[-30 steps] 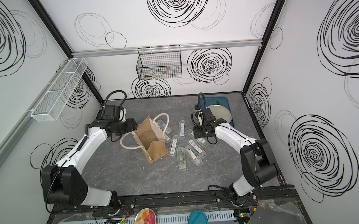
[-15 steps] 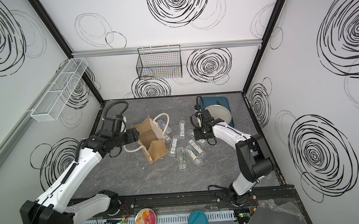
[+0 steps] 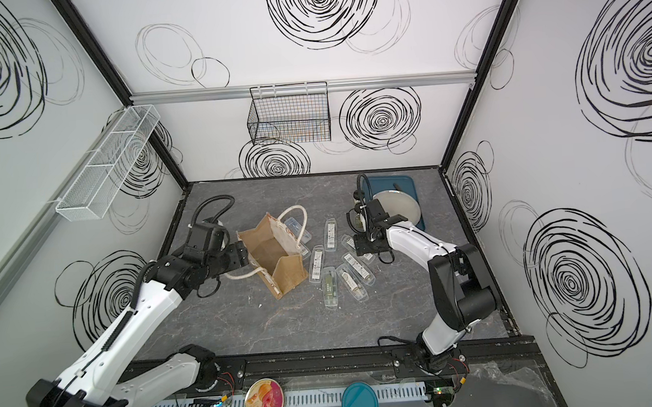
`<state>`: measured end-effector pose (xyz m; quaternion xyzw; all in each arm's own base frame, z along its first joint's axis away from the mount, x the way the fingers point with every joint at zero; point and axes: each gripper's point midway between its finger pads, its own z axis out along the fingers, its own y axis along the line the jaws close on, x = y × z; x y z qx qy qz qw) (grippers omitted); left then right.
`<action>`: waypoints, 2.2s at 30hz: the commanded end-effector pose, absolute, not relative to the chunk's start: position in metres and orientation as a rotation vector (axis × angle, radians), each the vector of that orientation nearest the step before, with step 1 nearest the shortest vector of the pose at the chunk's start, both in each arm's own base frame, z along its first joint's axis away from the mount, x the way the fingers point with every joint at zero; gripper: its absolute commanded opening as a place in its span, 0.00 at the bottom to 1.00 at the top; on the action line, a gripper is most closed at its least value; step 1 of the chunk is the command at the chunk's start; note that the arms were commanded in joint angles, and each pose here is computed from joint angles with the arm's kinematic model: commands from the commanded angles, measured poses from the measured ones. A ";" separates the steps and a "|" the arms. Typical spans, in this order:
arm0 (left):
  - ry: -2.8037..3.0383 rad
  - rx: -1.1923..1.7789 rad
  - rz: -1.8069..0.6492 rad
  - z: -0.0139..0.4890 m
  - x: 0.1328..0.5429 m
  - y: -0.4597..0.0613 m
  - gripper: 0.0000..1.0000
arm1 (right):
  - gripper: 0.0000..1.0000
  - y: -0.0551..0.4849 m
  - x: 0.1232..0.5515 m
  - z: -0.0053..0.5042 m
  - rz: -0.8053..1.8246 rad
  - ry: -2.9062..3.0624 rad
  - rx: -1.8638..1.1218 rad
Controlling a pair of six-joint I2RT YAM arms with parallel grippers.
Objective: Put the compass set into the canvas bag
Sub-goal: Move the canvas bag to the center of the board, then pick up the compass set at the center of the board.
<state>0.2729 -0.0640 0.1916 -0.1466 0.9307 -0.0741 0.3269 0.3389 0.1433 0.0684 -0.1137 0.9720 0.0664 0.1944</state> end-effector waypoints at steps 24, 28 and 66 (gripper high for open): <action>2.475 -0.531 -0.333 0.164 0.271 -0.039 0.13 | 0.69 0.155 0.341 0.032 0.072 2.803 -0.521; 2.500 -0.521 -0.330 0.162 0.278 -0.030 0.12 | 0.69 0.154 0.344 0.031 0.052 2.809 -0.529; 2.305 -0.328 -0.422 0.220 0.270 -0.084 0.78 | 0.56 0.146 0.352 0.013 0.120 2.886 -0.271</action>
